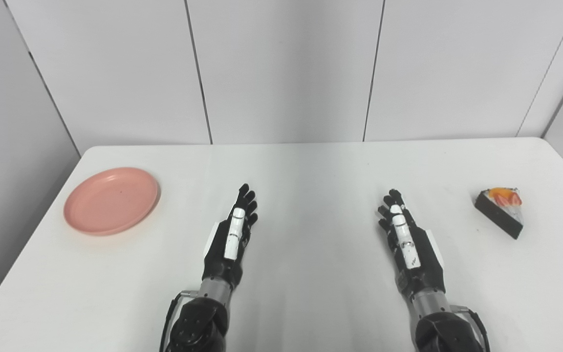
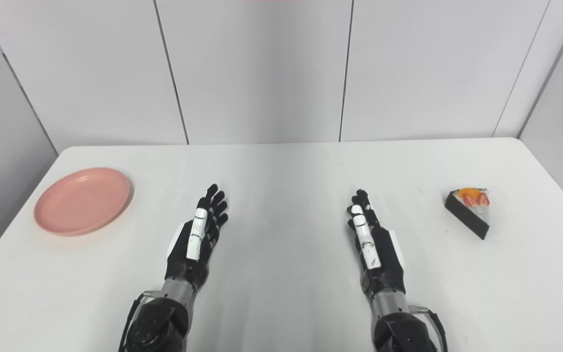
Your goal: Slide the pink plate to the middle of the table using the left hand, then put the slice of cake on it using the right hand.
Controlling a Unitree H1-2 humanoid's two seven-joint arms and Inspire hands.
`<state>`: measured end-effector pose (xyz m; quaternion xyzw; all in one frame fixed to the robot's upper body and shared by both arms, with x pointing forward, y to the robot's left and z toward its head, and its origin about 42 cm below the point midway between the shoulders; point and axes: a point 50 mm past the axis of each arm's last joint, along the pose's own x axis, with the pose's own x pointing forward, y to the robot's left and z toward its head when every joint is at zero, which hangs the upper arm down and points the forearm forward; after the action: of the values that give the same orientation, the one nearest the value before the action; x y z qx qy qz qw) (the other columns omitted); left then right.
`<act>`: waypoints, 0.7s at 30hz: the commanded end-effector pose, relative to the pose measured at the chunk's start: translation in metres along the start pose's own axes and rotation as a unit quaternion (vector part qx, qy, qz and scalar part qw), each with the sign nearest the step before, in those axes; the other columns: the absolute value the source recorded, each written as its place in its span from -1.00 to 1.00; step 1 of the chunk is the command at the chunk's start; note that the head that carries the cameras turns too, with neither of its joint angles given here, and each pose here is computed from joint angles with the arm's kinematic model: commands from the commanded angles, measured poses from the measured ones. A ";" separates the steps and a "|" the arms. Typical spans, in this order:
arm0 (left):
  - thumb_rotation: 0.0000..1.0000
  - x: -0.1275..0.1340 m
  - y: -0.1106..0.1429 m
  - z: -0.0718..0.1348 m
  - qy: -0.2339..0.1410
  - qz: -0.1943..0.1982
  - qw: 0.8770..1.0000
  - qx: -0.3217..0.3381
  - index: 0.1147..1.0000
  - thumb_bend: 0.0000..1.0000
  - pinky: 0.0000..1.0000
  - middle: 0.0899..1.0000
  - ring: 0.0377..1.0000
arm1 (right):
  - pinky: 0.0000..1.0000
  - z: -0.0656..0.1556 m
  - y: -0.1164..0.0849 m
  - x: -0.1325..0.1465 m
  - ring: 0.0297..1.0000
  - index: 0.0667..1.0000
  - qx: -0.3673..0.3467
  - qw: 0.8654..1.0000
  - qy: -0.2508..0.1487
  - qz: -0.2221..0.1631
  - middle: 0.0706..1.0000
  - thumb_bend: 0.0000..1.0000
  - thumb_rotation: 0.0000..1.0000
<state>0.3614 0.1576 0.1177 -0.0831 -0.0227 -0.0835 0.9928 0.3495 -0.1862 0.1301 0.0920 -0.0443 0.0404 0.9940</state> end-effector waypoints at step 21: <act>1.00 0.024 -0.005 0.008 -0.044 0.025 0.999 -0.013 1.00 0.34 1.00 1.00 1.00 | 1.00 0.003 -0.020 0.004 0.98 1.00 -0.043 0.998 -0.025 0.034 1.00 0.21 0.90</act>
<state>0.3759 0.1503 0.1165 -0.0967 -0.0322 -0.0633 0.9928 0.3539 -0.1972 0.1273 0.0614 -0.0502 0.0650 0.9947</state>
